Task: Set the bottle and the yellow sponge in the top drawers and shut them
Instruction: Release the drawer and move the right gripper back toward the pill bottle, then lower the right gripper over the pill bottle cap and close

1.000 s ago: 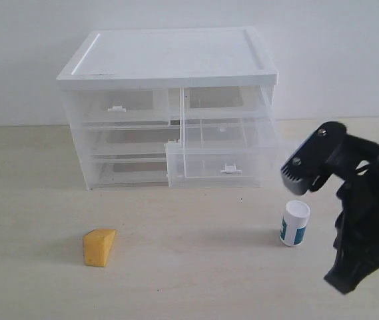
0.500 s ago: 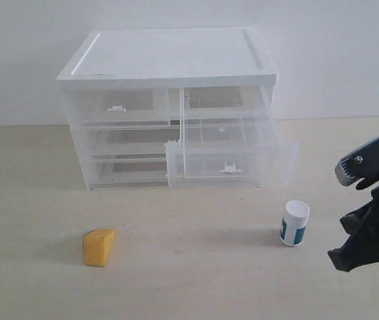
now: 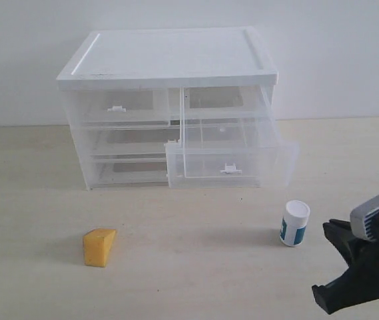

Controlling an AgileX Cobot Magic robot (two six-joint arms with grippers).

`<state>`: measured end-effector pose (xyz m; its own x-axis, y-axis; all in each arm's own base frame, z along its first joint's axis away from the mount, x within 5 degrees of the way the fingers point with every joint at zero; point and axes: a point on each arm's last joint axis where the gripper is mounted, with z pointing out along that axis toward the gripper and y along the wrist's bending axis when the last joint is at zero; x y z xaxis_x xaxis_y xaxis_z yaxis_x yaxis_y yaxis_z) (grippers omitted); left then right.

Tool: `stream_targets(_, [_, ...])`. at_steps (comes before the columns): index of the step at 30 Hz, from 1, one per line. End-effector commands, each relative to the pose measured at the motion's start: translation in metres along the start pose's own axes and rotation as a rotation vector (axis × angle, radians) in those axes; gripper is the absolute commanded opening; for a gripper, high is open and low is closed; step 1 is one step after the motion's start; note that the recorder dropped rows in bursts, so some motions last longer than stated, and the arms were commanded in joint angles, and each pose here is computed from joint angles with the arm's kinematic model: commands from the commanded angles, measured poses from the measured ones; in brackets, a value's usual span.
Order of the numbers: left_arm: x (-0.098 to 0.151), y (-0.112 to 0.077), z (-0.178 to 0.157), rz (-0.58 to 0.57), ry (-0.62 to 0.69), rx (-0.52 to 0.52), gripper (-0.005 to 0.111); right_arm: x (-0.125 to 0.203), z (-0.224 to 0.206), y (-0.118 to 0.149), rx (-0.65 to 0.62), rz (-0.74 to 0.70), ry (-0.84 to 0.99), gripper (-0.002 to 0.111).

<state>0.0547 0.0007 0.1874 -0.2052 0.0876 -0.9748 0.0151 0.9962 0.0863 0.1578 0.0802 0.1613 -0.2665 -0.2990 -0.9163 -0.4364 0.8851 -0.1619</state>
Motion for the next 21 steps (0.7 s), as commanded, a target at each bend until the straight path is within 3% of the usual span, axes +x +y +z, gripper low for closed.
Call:
stream_targets(1, [0.001, 0.0, 0.0, -0.012, 0.002, -0.001, 0.004, -0.002, -0.002, 0.004, -0.036, 0.053, -0.046, 0.0])
stream_targets(5, [0.001, 0.0, 0.0, -0.012, 0.002, -0.001, 0.004, -0.003, -0.002, 0.003, -0.035, 0.136, -0.059, 0.0])
stream_targets(7, [0.001, 0.0, 0.0, -0.012, 0.002, -0.001, 0.004, -0.002, -0.002, 0.002, -0.022, 0.157, -0.049, 0.006])
stream_targets(10, [0.001, 0.0, 0.0, -0.012, 0.002, -0.001, 0.004, -0.001, -0.002, 0.001, -0.009, 0.178, -0.038, 0.031])
stream_targets(12, [0.001, 0.0, 0.0, -0.012, 0.002, -0.001, 0.004, -0.001, -0.001, 0.001, -0.013, 0.183, -0.015, 0.056])
stream_targets(14, [0.001, 0.0, 0.0, -0.012, 0.002, -0.001, 0.004, -0.002, 0.001, 0.001, -0.008, 0.195, -0.003, 0.073])
stream_targets(21, [0.001, 0.0, 0.0, -0.012, 0.002, -0.001, 0.004, 0.0, 0.028, 0.005, -0.014, 0.166, 0.075, 0.075])
